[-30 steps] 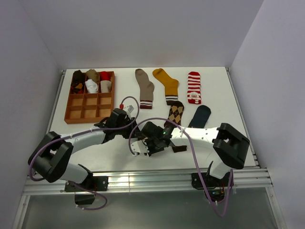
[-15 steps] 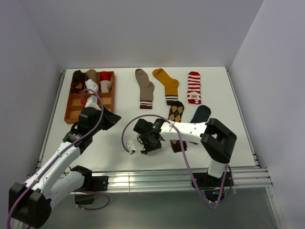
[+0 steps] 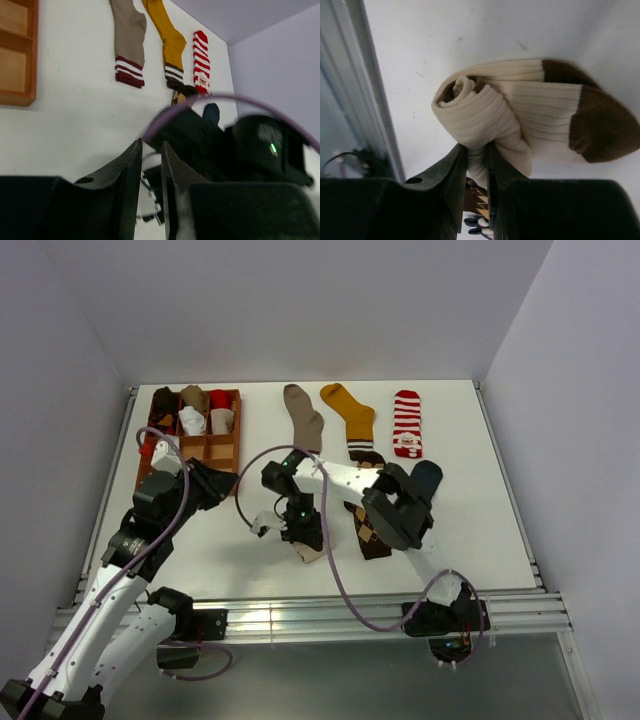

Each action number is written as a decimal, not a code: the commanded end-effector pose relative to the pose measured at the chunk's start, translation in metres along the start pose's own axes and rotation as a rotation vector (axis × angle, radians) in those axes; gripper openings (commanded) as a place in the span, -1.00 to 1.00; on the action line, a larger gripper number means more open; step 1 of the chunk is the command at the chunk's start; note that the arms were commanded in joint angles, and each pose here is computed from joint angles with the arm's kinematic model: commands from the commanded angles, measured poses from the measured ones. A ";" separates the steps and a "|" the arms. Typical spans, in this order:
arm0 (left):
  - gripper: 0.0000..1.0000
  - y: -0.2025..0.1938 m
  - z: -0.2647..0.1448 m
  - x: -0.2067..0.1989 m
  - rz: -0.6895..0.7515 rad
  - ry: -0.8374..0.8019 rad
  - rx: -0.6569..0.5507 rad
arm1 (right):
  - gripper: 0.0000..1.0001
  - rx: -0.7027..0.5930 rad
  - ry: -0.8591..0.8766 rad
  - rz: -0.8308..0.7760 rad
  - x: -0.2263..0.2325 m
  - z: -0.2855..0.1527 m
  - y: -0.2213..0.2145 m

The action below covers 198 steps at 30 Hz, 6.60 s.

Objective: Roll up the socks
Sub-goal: Roll the sock at the center of the board.

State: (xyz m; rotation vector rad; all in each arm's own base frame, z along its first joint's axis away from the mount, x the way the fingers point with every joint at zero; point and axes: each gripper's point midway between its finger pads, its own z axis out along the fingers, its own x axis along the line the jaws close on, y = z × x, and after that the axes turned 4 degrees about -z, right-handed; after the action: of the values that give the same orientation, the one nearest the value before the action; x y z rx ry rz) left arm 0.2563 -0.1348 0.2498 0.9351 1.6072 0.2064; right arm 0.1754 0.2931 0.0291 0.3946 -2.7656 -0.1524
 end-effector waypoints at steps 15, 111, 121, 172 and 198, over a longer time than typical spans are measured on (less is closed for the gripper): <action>-0.40 -0.147 0.031 -0.029 0.338 -0.212 0.413 | -0.42 -0.138 0.337 0.302 -0.031 0.030 -0.018; -0.99 -0.287 0.041 0.162 0.191 0.374 1.019 | 0.39 -0.550 -0.838 -0.164 -0.001 -0.070 -0.062; -0.99 -0.286 0.046 0.159 0.225 0.354 1.110 | 0.41 -0.491 -1.051 -0.367 -0.005 -0.065 -0.039; -0.22 -0.213 0.092 0.098 0.234 0.284 0.718 | -0.47 -0.356 -0.500 -0.099 -0.015 -0.015 -0.042; 0.04 -0.191 0.056 0.027 0.795 0.344 0.219 | -0.48 -0.305 0.067 0.362 -0.046 -0.003 -0.077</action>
State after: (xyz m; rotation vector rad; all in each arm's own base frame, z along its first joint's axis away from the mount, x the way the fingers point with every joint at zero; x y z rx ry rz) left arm 0.2122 -0.2560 0.0715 1.7646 1.6182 0.5640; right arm 0.2502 0.2658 0.0315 -0.1008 -2.6538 -0.7055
